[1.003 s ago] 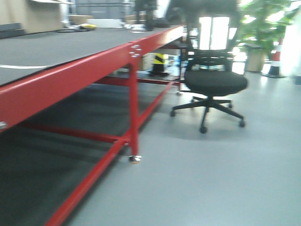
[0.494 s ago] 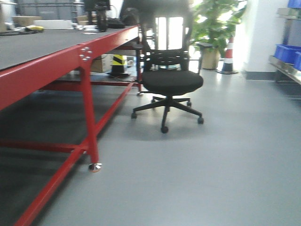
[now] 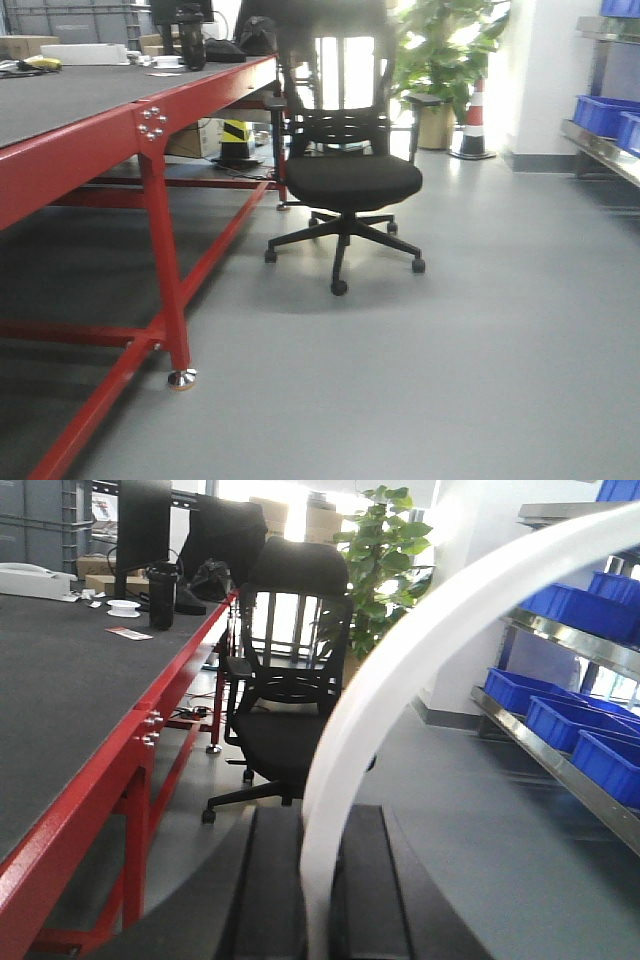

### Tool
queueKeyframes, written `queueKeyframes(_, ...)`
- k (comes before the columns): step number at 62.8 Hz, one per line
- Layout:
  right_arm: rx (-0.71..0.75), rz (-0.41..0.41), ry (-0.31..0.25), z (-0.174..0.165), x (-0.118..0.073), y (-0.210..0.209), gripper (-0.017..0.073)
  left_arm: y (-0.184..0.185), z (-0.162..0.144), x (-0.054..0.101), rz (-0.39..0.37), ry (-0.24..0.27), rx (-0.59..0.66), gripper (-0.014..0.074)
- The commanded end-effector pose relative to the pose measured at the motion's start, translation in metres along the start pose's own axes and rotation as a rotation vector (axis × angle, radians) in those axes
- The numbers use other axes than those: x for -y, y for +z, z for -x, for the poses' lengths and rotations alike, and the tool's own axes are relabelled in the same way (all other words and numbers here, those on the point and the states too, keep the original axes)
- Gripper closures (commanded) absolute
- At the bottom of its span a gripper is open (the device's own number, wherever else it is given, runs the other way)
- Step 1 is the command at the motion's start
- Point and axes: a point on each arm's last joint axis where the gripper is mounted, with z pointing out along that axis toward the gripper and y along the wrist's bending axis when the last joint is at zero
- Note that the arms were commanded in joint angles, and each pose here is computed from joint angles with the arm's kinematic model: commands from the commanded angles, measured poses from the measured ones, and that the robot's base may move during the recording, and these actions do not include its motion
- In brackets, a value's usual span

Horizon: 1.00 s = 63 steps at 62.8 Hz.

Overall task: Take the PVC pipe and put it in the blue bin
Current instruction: 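Drive the base away from the table toward the blue bin shelf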

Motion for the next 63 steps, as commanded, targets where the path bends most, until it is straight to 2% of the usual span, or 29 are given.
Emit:
queueKeyframes(1,0.031,0.000,-0.016,0.0024,0.0000,-0.0016,0.0721,-0.0008,0.0025,0.0006,-0.006,-0.013,0.029,0.0705)
queueKeyframes(63,0.031,0.000,-0.016,0.0024,0.0000,-0.0016,0.0721,-0.0008,0.0025,0.0006,-0.006,-0.013,0.029,0.0705)
